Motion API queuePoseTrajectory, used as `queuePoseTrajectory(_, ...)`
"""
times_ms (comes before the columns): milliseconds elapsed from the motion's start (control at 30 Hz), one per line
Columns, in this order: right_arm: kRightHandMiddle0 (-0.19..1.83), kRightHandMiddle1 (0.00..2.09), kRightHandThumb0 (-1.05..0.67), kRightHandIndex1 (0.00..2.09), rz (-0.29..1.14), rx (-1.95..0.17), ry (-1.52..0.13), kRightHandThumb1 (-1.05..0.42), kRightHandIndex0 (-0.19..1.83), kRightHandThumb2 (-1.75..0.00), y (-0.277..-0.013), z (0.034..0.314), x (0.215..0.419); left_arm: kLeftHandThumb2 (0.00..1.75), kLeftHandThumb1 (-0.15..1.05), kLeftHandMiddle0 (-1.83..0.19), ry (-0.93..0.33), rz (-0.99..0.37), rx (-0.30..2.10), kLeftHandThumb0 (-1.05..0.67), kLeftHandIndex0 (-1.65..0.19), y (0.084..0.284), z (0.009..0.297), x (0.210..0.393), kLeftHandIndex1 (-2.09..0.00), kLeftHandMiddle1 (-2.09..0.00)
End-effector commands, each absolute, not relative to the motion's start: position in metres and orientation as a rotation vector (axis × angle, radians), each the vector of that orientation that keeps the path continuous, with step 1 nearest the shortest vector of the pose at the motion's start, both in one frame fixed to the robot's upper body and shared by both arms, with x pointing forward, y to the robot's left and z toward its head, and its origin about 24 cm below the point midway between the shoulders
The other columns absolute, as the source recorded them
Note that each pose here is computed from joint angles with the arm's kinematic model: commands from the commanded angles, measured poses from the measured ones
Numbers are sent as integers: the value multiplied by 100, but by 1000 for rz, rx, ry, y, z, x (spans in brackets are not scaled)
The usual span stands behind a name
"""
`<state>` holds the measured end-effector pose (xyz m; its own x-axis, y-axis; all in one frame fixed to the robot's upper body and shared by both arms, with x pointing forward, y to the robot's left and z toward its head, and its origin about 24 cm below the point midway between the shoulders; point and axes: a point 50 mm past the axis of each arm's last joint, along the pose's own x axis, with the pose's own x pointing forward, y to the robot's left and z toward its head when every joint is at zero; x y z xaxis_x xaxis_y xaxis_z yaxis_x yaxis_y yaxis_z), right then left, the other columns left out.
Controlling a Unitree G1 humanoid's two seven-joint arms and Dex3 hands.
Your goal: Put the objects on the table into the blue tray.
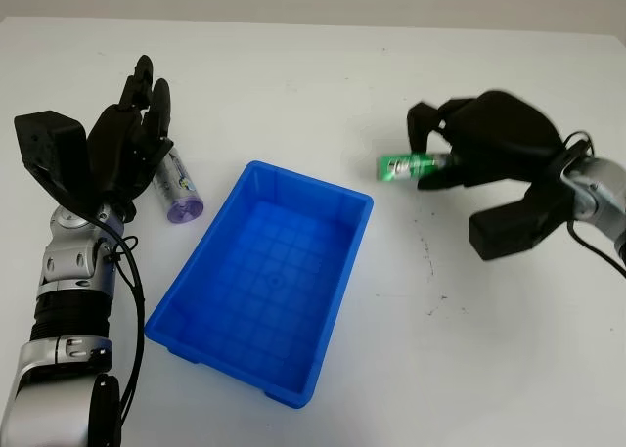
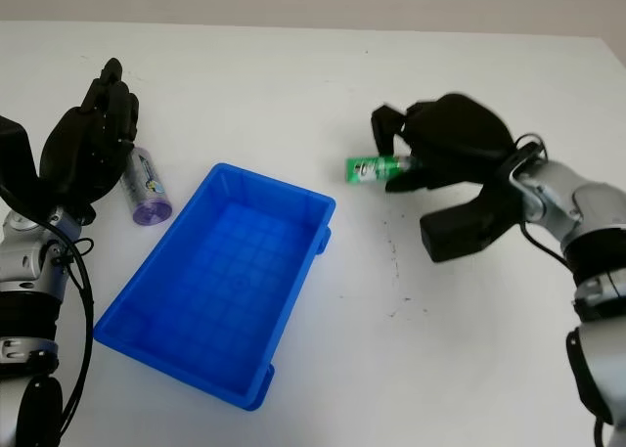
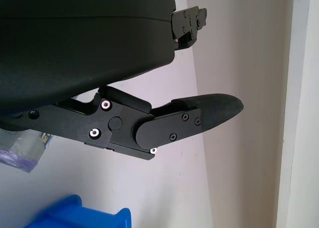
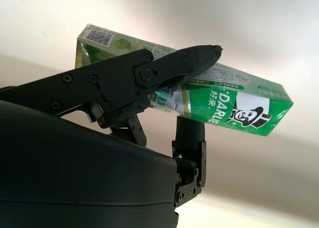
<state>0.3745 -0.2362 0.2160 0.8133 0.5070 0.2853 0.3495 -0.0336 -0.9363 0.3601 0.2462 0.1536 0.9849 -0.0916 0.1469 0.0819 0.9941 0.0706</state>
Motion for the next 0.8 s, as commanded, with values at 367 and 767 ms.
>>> queuePoseTrajectory(367,94,209,-43,209,288,-1299,-1130,-105,119,-10,-154,247,359,64,105,19,-166,-82,75,-74,19,246,160,361,0,0)
queuePoseTrajectory(767,91,209,-49,209,643,-973,-1193,-105,126,-27,-104,248,326,63,105,19,-171,-81,64,-74,19,243,157,363,0,0)
